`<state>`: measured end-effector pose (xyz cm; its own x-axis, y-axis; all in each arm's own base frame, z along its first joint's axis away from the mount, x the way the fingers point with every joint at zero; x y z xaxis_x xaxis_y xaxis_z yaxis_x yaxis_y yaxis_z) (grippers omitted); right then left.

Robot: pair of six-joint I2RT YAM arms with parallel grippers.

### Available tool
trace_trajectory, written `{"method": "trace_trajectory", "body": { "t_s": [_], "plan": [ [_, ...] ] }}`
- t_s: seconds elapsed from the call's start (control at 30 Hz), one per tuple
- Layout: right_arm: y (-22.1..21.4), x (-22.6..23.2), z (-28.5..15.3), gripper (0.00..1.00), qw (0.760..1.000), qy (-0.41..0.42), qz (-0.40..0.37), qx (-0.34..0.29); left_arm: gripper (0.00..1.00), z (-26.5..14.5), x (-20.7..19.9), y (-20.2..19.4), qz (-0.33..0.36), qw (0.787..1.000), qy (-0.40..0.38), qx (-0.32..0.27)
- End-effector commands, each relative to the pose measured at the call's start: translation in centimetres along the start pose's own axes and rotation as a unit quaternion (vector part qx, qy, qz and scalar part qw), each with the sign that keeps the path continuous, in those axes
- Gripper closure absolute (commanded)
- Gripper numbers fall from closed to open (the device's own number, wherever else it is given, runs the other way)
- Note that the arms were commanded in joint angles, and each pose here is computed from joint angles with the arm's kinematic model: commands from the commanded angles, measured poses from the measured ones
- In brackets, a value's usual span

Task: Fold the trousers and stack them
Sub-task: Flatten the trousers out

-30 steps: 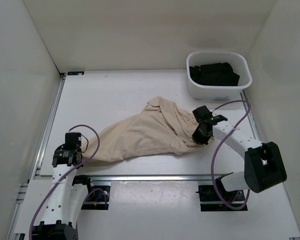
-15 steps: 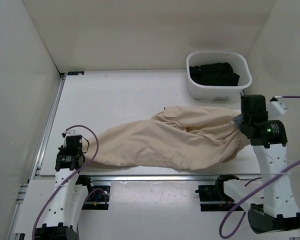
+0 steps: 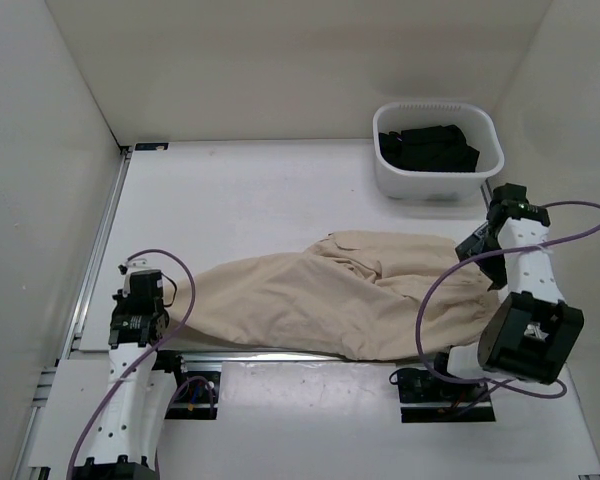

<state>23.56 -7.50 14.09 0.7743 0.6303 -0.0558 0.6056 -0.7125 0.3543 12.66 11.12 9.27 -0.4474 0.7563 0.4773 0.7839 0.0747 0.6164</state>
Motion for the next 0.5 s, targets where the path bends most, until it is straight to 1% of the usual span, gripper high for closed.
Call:
{"method": "trace_trajectory", "body": {
  "t_s": [0.0,0.03,0.07,0.17,0.2,0.27,0.3,0.4,0.47],
  "plan": [
    [-1.6,-0.5,-1.8,0.13,0.998,0.048,-0.049,0.013,0.86,-1.1,1.0,0.3,0.0,1.0,0.007,0.003],
    [-1.9,-1.3,-2.0,0.13,0.998,0.039,-0.049,0.008,0.86,-1.3,1.2,0.4,0.001,1.0,0.007,0.004],
    [-2.5,-2.3,-2.2,0.11,0.999,0.03,-0.033,0.003,0.86,-1.4,1.3,-0.1,0.01,1.0,0.007,0.014],
    [-4.6,-4.0,-1.8,0.11,1.0,0.004,-0.019,0.013,0.86,-1.5,1.1,-0.3,0.016,1.0,-0.003,0.023],
    [-6.0,-4.8,-0.8,0.11,0.999,-0.017,-0.018,0.036,0.86,-1.6,1.1,-0.1,0.016,1.0,-0.003,0.023],
    [-7.6,-5.9,-0.3,0.1,0.998,-0.034,0.003,0.05,0.86,-1.6,1.0,-0.1,0.016,1.0,-0.007,0.023],
    [-8.9,-6.9,0.6,0.08,0.996,-0.052,0.031,0.069,0.86,-1.6,1.0,-0.1,0.016,1.0,-0.007,0.023],
    [-8.9,-8.0,2.0,0.08,0.992,-0.075,0.085,0.053,0.86,-1.9,1.0,0.3,0.014,1.0,-0.012,0.022],
    [-8.8,-7.9,3.2,0.08,0.99,-0.087,0.092,0.054,0.86,-1.8,0.8,0.2,0.018,0.999,-0.017,0.027]
  ]
}}
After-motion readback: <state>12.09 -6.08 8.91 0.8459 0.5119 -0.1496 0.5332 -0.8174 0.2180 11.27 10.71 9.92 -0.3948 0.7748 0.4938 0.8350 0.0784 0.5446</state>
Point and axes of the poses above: each gripper's point midway between its finger pads, its own z axis out along the fingers, its own x axis along the line the jaws close on, y = z × x, the point moved 1 cm from there along -z, back along the fingers, and after that the axes turned 2 degrees about -z, right-handed, at the moved point
